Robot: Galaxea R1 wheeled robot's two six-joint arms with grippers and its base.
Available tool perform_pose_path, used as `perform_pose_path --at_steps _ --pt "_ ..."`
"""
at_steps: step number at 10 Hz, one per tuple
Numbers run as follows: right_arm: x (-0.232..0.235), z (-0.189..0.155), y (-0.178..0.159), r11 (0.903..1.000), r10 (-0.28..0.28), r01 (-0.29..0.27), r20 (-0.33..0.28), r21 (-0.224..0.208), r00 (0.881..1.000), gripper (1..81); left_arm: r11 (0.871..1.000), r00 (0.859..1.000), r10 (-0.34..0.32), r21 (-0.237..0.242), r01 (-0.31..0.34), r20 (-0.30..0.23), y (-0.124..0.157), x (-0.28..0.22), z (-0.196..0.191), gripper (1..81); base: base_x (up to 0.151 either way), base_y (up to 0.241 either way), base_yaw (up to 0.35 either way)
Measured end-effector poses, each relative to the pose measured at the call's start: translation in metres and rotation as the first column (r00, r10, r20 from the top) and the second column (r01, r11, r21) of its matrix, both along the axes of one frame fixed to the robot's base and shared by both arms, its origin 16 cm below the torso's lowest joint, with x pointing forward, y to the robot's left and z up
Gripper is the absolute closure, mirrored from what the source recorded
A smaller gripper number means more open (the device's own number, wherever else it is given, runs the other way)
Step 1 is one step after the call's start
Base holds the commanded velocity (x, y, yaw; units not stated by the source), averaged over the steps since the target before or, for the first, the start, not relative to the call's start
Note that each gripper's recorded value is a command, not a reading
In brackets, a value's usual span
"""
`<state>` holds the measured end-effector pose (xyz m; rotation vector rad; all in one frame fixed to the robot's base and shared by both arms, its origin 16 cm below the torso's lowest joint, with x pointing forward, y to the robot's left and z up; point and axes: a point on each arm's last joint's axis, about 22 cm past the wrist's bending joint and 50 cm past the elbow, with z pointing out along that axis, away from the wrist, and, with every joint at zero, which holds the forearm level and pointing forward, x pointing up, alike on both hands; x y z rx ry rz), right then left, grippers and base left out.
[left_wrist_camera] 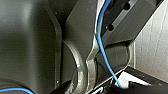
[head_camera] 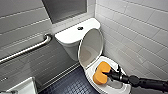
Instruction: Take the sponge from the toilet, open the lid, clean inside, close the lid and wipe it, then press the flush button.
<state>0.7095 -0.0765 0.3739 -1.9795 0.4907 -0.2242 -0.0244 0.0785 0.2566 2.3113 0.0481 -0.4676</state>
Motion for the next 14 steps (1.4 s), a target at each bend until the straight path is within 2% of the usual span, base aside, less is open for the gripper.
perform_pose_path --at_steps 4,7,10,14 --pt "0.049 -0.028 0.019 0.9986 -0.048 0.047 -0.040 -0.026 0.998 81.1 1.000 1.000 -0.002 0.005 0.002 -0.001 0.002 -0.001 -0.001 1.0 0.000 0.000 0.000" --pt "0.069 -0.056 0.033 0.9966 -0.062 0.057 -0.075 -0.058 0.995 81.1 1.000 1.000 -0.004 0.009 0.004 -0.002 0.004 -0.002 -0.002 1.0 0.000 0.000 0.000" --pt "0.071 -0.078 0.059 0.9971 -0.033 0.025 -0.113 -0.071 0.993 81.1 1.000 1.000 -0.002 0.009 0.002 -0.003 0.001 -0.002 -0.003 1.0 0.000 0.000 0.000" --pt "0.053 -0.095 0.052 0.9942 -0.079 0.068 -0.140 -0.083 0.987 81.1 1.000 1.000 -0.001 0.009 0.001 -0.004 0.001 -0.002 -0.003 1.0 0.000 0.000 0.000"
